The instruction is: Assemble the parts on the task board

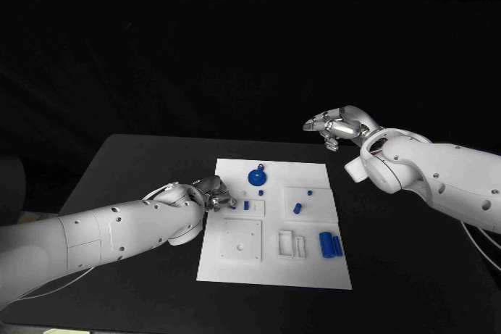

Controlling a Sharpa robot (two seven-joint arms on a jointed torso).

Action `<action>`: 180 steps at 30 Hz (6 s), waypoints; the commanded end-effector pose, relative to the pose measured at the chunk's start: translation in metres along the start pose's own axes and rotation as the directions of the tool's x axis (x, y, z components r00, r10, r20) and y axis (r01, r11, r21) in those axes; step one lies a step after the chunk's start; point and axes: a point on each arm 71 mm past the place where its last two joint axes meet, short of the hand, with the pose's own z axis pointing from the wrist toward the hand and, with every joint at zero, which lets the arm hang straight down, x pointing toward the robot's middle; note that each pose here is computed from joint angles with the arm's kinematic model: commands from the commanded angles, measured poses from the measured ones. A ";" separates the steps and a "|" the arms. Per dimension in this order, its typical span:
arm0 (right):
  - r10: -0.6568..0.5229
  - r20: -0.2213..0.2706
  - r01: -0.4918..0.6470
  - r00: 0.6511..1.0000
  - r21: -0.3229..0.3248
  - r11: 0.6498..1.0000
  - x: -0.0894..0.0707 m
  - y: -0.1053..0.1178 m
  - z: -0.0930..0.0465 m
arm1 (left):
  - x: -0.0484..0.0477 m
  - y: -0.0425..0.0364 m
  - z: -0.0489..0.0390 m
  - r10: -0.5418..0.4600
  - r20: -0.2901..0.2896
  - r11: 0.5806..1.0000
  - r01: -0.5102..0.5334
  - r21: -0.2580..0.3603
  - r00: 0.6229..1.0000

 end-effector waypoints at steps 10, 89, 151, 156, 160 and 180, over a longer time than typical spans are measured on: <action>-0.002 -0.015 0.002 1.000 -0.008 1.000 0.002 0.000 0.000 | 0.0116 0.0069 -0.0011 0.025 -0.075 0.999 -0.028 -0.040 0.997; -0.002 -0.014 0.002 1.000 -0.005 1.000 0.002 -0.002 0.000 | 0.0090 0.0047 -0.0035 0.034 0.008 0.999 -0.034 -0.013 0.999; -0.001 -0.016 0.001 1.000 -0.005 1.000 0.002 -0.002 0.000 | 0.0110 -0.0015 -0.0014 0.062 0.018 0.998 -0.062 0.011 0.998; -0.002 -0.015 0.002 1.000 -0.004 1.000 0.002 -0.002 -0.001 | 0.0123 -0.0005 -0.0016 0.070 -0.004 0.998 -0.070 0.005 0.998; -0.002 -0.015 0.002 1.000 -0.004 1.000 0.002 -0.002 -0.001 | 0.0121 0.0011 -0.0016 0.072 -0.007 0.997 -0.072 -0.003 0.997; -0.002 -0.014 0.002 1.000 -0.003 1.000 0.002 -0.003 -0.001 | 0.0109 0.0068 -0.0022 0.083 -0.015 0.996 -0.083 -0.021 0.996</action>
